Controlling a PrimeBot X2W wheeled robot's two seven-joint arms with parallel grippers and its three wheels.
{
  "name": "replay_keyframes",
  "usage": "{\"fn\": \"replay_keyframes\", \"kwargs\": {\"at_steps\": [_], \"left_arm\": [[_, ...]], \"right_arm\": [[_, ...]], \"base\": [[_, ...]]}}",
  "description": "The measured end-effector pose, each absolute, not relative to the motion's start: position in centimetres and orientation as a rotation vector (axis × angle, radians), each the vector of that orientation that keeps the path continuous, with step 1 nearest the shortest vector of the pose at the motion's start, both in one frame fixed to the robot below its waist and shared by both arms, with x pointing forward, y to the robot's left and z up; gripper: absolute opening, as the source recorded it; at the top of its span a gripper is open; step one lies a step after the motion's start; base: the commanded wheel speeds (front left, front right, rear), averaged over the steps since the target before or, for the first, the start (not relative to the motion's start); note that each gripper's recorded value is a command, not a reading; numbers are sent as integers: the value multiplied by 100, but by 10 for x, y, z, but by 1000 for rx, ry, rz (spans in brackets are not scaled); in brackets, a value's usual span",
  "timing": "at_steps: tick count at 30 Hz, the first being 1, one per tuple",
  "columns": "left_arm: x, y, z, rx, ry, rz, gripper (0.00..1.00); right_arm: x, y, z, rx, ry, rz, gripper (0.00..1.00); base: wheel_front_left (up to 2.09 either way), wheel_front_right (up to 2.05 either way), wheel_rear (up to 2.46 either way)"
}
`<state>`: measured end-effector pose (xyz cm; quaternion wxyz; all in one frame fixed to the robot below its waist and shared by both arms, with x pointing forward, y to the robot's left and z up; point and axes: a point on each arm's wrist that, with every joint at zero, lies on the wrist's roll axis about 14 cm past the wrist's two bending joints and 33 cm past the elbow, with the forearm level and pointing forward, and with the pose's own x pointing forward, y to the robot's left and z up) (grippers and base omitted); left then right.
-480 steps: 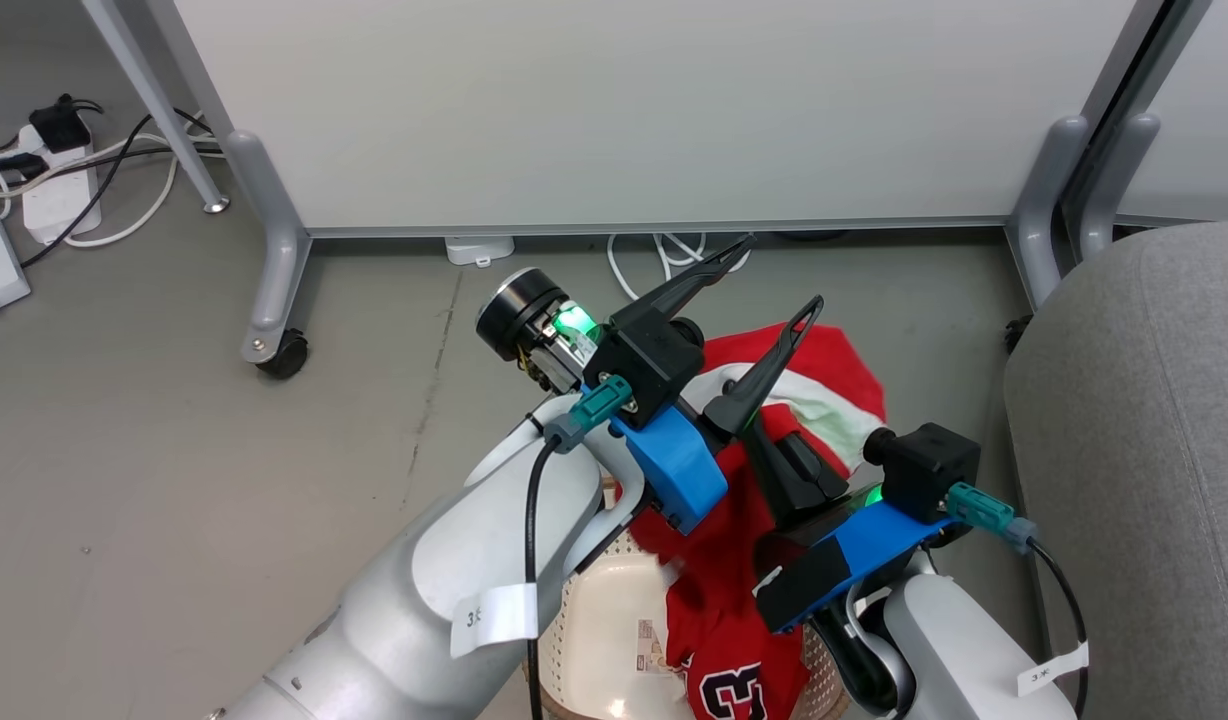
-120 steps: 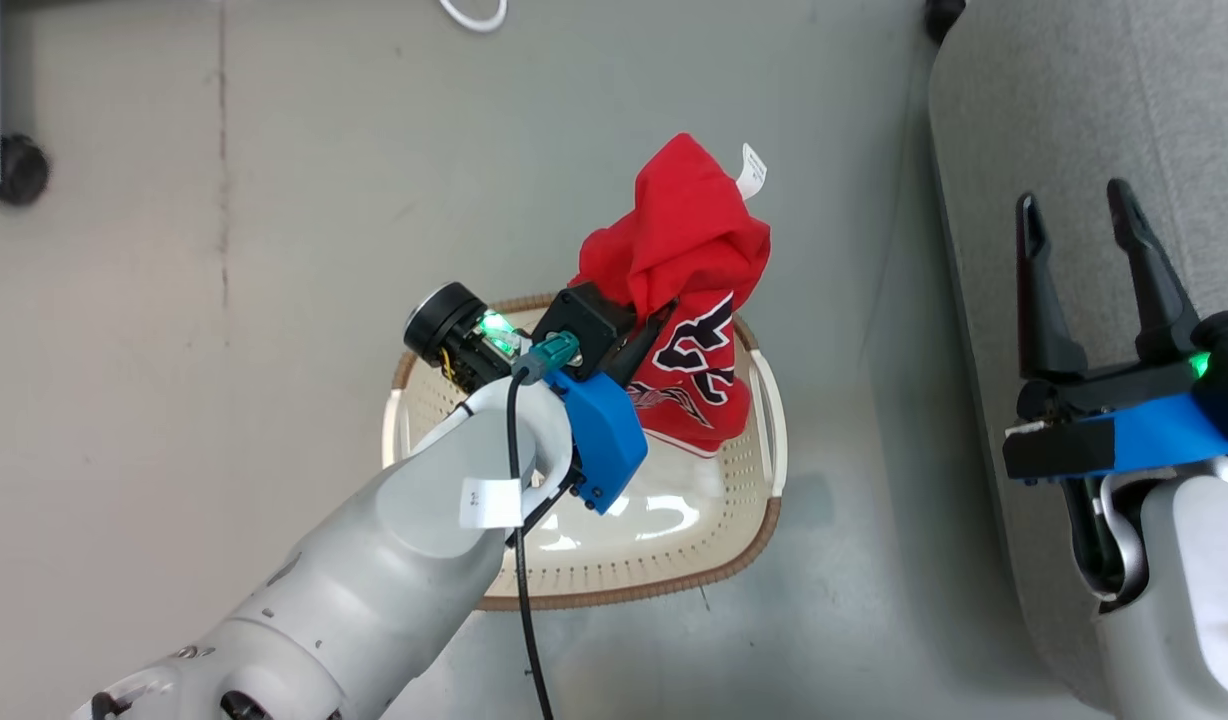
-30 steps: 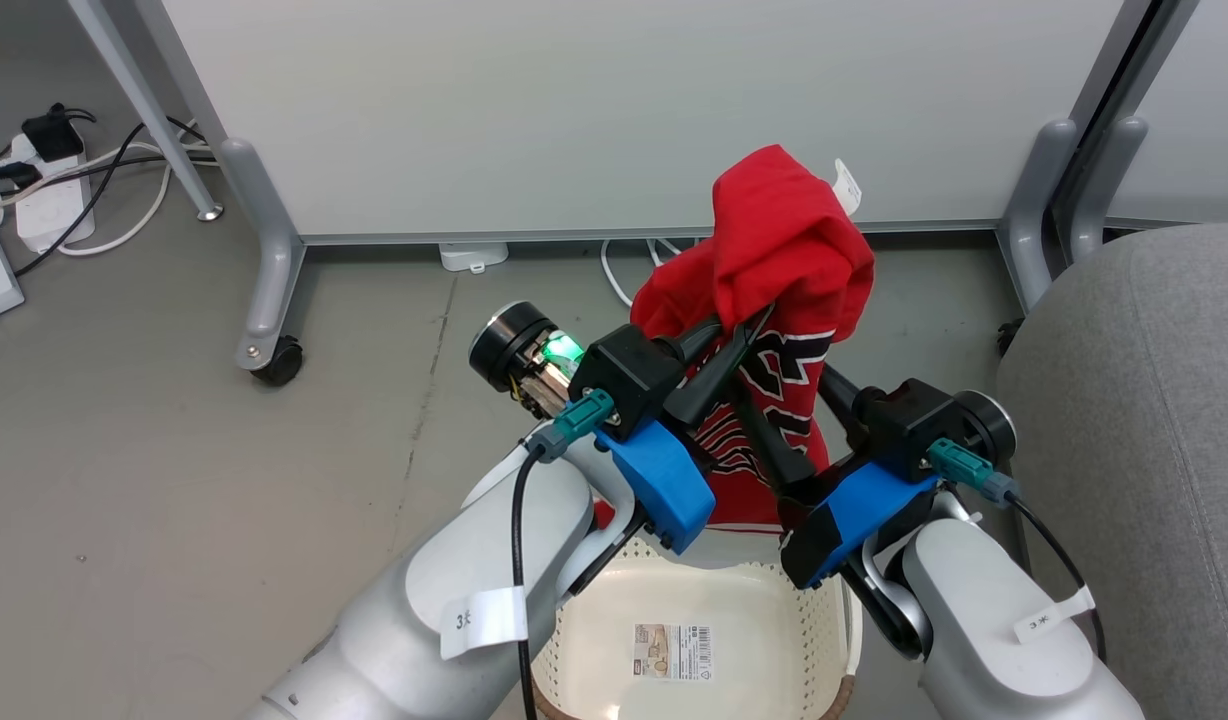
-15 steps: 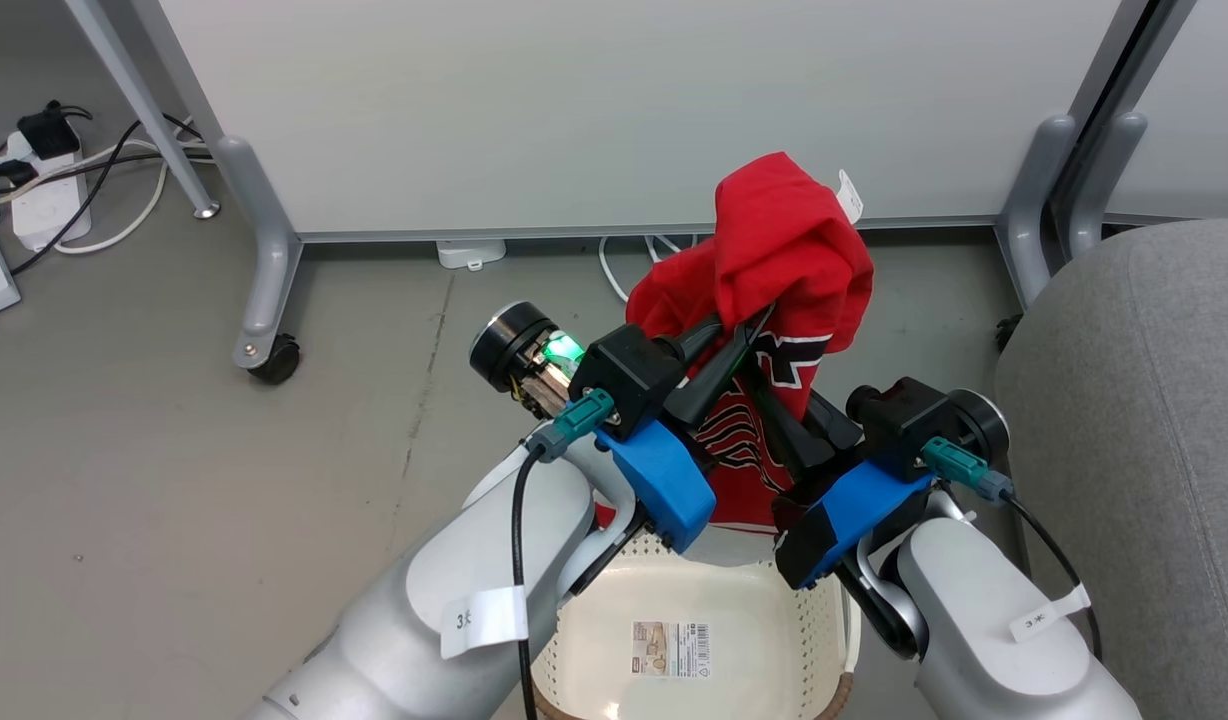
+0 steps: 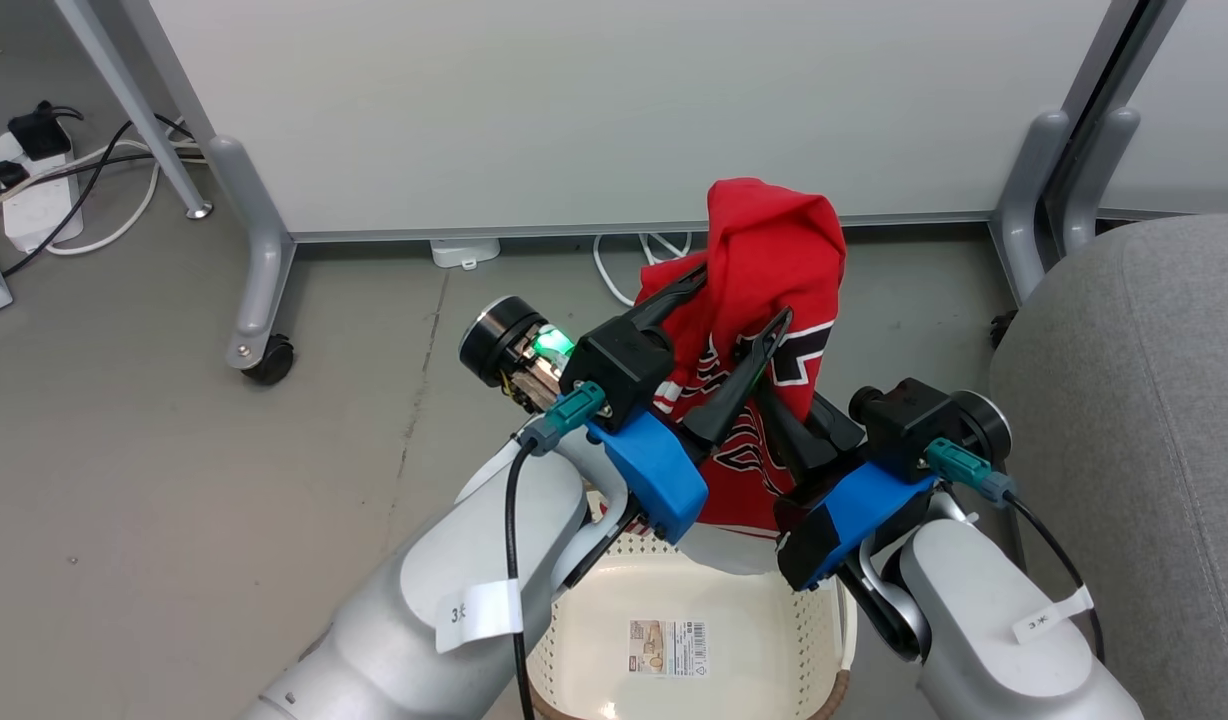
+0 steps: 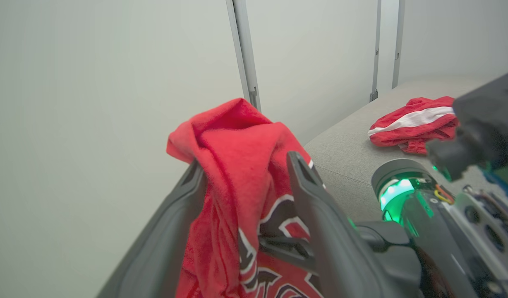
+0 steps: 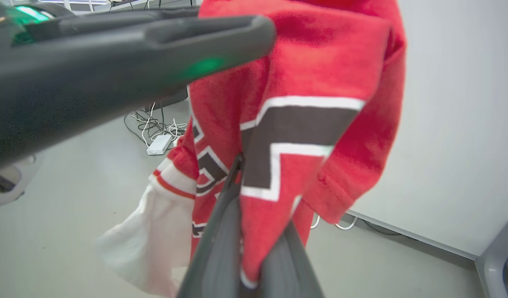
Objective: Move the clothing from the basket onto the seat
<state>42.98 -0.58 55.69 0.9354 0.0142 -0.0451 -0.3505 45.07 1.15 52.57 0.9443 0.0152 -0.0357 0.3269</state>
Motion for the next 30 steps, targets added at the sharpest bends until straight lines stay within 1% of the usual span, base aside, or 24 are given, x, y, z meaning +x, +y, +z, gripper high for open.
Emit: {"fn": "replay_keyframes", "kwargs": {"at_steps": [8, 15, 23, 28, 30], "left_arm": [[432, -6, 556, 32, -92, -714, 100], [432, -13, 550, 30, -81, -731, 100], [430, -35, 545, 20, -81, -794, 100], [424, -54, 534, 20, -61, -857, 100], [422, -64, 531, 15, -55, -889, 100]], "right_arm": [[451, 5, 522, 33, -63, 651, 0], [456, -11, 523, 43, -66, 602, 0], [461, -43, 520, 52, -66, 512, 0], [464, -67, 518, 49, -68, 448, 0], [462, -85, 514, 42, -61, 405, 0]], "base": [[0, 0, 0], [0, 0, 0], [0, 0, 0], [0, 0, 0], [0, 0, 0]]}}
